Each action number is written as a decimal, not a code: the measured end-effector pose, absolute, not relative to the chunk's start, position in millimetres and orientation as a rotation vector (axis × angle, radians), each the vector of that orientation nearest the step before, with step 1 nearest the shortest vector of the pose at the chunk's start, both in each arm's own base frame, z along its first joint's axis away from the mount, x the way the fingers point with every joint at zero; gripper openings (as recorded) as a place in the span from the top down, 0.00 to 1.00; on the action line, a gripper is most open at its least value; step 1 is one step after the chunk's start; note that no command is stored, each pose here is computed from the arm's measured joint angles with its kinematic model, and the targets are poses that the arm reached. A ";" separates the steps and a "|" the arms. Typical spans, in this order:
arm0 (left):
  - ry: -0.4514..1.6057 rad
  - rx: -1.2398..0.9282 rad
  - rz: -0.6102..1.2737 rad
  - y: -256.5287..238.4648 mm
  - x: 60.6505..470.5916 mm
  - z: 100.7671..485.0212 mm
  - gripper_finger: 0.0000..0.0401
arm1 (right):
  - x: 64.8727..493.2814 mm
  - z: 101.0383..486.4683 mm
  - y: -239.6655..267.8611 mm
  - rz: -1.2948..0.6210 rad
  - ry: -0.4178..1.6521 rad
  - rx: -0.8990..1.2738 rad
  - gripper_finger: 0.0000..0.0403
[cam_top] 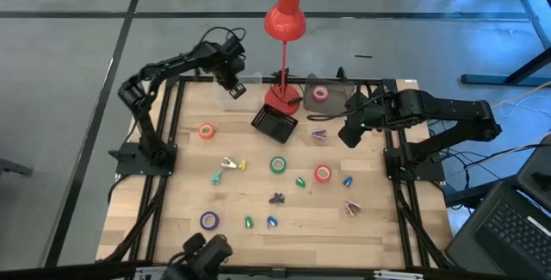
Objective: Pick and place Stapler, Stapler remover, tape
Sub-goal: Put the top light blue staple remover into the transparent bin, then put the yellow stapler into the black bin, then put the orange tape into the gray bin
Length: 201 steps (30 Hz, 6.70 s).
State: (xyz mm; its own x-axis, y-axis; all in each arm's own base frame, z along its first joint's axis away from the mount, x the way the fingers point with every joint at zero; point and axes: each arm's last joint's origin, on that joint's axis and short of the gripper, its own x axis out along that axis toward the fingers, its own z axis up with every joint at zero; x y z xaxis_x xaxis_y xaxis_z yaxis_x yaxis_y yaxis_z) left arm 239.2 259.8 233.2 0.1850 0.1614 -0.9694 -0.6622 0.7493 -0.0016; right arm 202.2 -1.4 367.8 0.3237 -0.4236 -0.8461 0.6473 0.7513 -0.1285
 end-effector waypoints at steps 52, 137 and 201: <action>1.041 -0.512 0.468 90.0 175.4 410.9 0.62 | 201.3 368.2 -2.5 -0.746 1.009 0.225 0.52; 1.239 -0.688 0.456 21.6 336.5 198.7 0.88 | 199.9 368.3 -3.6 -0.757 1.020 0.170 0.52; 1.296 -0.384 0.456 100.8 296.2 288.1 0.39 | 193.8 366.3 -9.0 -0.832 1.056 0.229 0.52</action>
